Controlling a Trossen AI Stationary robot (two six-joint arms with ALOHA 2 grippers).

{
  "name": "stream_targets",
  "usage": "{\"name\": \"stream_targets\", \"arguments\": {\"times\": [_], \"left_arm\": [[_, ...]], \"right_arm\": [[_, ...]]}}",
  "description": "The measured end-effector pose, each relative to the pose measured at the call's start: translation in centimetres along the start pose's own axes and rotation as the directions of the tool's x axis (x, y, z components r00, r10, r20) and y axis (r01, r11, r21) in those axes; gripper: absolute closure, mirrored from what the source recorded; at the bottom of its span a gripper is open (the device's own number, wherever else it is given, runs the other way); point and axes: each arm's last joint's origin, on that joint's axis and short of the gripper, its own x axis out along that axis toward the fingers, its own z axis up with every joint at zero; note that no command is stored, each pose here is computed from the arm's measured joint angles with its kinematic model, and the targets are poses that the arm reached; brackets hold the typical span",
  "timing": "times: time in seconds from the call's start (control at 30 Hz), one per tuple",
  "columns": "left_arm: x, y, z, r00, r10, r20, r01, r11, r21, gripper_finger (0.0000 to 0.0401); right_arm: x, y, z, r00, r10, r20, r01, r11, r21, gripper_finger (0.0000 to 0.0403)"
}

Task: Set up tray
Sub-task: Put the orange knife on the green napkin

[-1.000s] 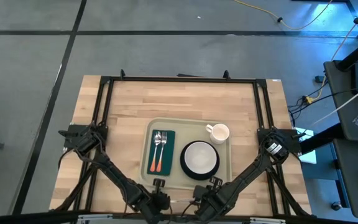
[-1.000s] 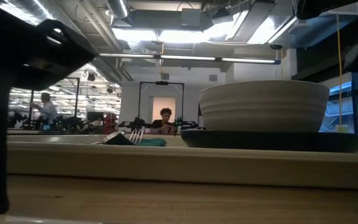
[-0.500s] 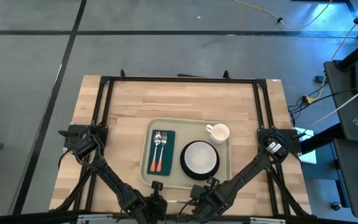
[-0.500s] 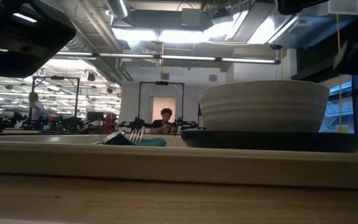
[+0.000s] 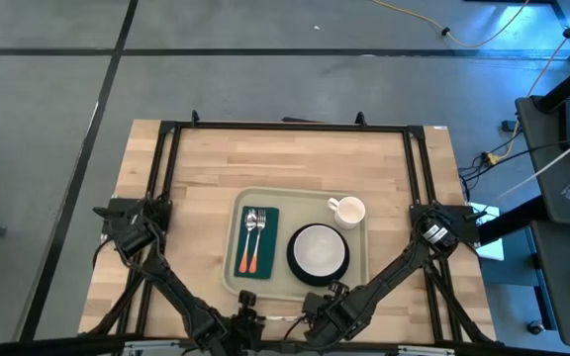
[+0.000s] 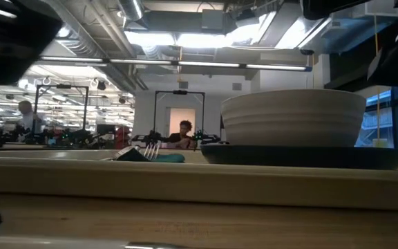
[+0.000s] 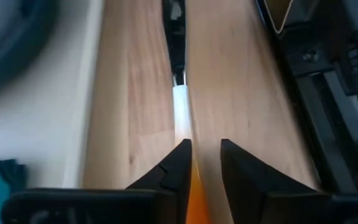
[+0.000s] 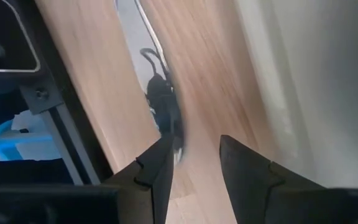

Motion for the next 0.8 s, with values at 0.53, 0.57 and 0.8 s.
{"name": "stream_targets", "arguments": {"times": [0.53, 0.57, 0.8], "left_arm": [[0.8, 1.2, 0.4, 0.993, -0.074, -0.096, 0.06, 0.988, -0.142, 0.0341], [0.8, 1.2, 0.4, 0.993, -0.075, -0.097, 0.061, 0.988, -0.142, 0.0345], [0.9, 1.3, 0.5, 0.991, -0.083, -0.102, 0.069, 0.989, -0.134, 0.035]], "right_arm": [[1.6, 0.6, 0.7, 0.989, 0.037, 0.142, -0.006, 0.977, -0.213, 0.0269], [2.1, 0.6, 0.6, 0.991, 0.039, 0.131, -0.01, 0.977, -0.215, 0.0269], [2.9, 0.8, 0.5, 0.994, 0.051, 0.099, -0.029, 0.978, -0.207, 0.0269]]}}
